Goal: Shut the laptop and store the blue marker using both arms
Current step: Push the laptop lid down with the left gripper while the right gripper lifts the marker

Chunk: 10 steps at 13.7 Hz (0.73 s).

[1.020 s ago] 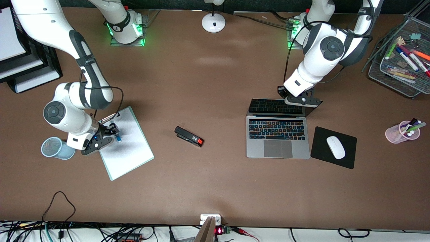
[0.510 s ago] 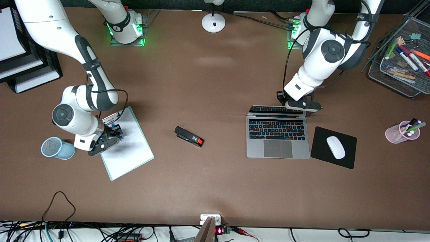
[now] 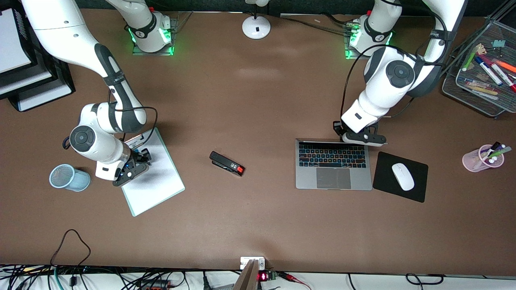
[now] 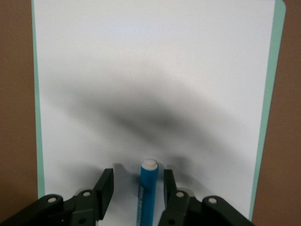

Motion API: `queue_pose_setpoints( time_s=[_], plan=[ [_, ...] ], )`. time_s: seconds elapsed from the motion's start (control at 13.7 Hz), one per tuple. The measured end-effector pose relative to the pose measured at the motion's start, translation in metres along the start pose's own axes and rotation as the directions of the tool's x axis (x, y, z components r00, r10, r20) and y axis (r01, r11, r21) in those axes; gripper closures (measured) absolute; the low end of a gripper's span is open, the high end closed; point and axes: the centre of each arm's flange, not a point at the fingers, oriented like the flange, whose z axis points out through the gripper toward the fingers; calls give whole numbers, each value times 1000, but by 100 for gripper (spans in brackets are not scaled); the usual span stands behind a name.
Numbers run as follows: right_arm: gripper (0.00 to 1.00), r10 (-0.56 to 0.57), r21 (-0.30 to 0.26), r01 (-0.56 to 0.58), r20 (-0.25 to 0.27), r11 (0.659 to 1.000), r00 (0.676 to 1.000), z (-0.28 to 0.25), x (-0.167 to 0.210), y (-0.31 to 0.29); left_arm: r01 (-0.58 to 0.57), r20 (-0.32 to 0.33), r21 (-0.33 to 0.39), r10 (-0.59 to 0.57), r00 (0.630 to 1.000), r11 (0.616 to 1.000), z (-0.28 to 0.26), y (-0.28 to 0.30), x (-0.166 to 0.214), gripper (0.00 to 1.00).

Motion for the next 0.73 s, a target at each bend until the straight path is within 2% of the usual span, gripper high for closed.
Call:
queue_pose_setpoints(
  time_s=[0.44, 0.73],
  plan=[
    [54, 3, 2, -3, 6, 1000, 1000, 11, -3, 4, 14, -62, -29, -16, 998, 999, 34, -13, 17, 99],
    [59, 2, 2, -2, 5, 1000, 1000, 14, -3, 4, -21, -103, -4, 21, 994, 1000, 39, -22, 43, 99]
  ],
)
